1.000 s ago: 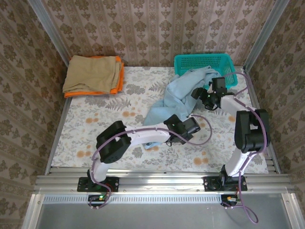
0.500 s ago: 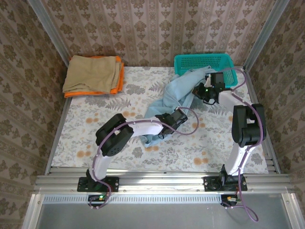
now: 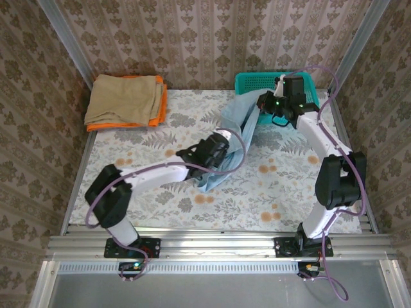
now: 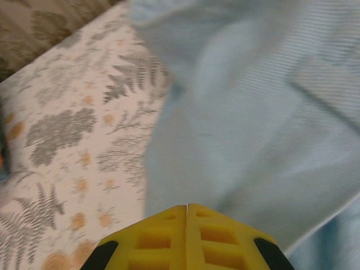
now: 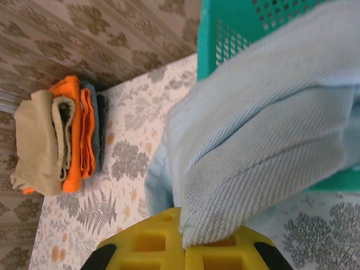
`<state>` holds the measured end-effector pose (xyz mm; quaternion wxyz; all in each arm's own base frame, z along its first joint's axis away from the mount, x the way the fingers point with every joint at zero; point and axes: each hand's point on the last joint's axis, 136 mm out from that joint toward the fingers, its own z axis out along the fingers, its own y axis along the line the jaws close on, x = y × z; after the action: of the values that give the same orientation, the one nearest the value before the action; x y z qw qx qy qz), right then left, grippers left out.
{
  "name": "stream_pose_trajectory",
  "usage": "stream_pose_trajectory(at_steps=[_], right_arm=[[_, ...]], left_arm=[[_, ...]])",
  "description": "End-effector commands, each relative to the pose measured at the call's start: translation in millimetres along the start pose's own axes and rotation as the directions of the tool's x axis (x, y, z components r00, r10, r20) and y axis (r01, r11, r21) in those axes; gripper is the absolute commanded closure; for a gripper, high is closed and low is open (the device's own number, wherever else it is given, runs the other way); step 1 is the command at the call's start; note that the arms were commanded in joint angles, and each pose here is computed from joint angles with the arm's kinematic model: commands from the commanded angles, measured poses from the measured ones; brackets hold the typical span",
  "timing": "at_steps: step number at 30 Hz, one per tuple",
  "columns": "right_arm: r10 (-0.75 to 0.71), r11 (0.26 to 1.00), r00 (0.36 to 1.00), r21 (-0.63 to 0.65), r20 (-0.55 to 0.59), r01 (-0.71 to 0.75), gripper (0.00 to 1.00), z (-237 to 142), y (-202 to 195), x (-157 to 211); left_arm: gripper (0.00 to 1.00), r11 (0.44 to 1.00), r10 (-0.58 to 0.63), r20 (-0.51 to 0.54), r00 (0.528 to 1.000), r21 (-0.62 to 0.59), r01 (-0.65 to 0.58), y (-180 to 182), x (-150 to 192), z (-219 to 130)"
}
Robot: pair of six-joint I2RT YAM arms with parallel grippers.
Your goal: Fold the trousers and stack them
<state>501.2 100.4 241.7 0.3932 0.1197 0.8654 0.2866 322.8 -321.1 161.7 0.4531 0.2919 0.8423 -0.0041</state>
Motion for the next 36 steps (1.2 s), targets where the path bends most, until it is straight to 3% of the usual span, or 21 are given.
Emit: stream_pose_trajectory(at_steps=[1,6,12,17,23,26,27,28,30,32,33,34,36], right_arm=[[-0.093,0.995,0.983,-0.003,0.158,0.095,1.0,-38.5,33.4,-48.9],[-0.221,0.969,0.945,-0.058,0.24,0.241,1.0,-72.6,95.9,-56.1],[-0.438,0.875,0.816,-0.027,0.377,0.483,1.0,-131.8,180.4,-25.0],[-0.495,0.837,0.725,0.038,0.48,0.546,1.0,-183.3,208.4,1.7],[-0.475,0.874,0.751,0.146,0.459,0.464,1.0,-193.5,164.2,55.1],[-0.45,0.893,0.793,0.18,0.41,0.414,0.99,-188.7,128.6,89.3],[-0.453,0.891,0.807,0.189,0.378,0.412,0.94,-181.0,114.1,104.7],[-0.459,0.888,0.822,0.205,0.337,0.411,0.8,-172.9,98.3,119.1],[-0.465,0.877,0.847,0.265,0.256,0.402,0.75,-161.6,65.1,143.3],[-0.466,0.864,0.862,0.312,0.198,0.395,0.45,-155.8,36.4,162.8],[-0.457,0.856,0.871,0.354,0.181,0.376,0.44,-156.6,20.0,169.1],[-0.447,0.847,0.877,0.396,0.173,0.354,0.39,-158.4,4.2,173.2],[-0.429,0.827,0.885,0.472,0.181,0.305,0.3,-167.2,-17.8,172.3]], left_arm=[[1.0,0.995,-0.091,0.015,0.996,-0.036,0.092,23.5,7.9,-9.8],[1.0,0.984,-0.161,0.014,0.987,-0.076,0.162,44.3,32.1,-18.1],[1.0,0.97,-0.224,-0.001,0.975,-0.093,0.223,50.1,56.1,-21.2],[1.0,0.965,-0.246,0.005,0.969,-0.096,0.245,54.6,60.8,-27.9],[1.0,0.955,-0.272,0.019,0.962,-0.117,0.273,69.5,66.4,-42.6],[1.0,0.949,-0.289,0.016,0.957,-0.124,0.289,79.3,70.5,-52.3],[1.0,0.947,-0.296,0.017,0.955,-0.128,0.295,83.1,71.5,-55.9],[1.0,0.946,-0.299,0.015,0.954,-0.126,0.299,85.6,72.6,-58.9],[1.0,0.944,-0.31,0.007,0.951,-0.115,0.309,87.7,74.4,-63.9],[1.0,0.946,-0.312,-0.016,0.95,-0.094,0.309,84.6,78.8,-66.6],[1.0,0.946,-0.318,-0.036,0.947,-0.078,0.315,81.1,81.6,-67.5],[0.95,0.946,-0.321,-0.055,0.945,-0.06,0.318,76.3,85.1,-67.1],[0.72,0.948,-0.318,-0.077,0.945,-0.041,0.316,65.9,90.5,-65.9]])
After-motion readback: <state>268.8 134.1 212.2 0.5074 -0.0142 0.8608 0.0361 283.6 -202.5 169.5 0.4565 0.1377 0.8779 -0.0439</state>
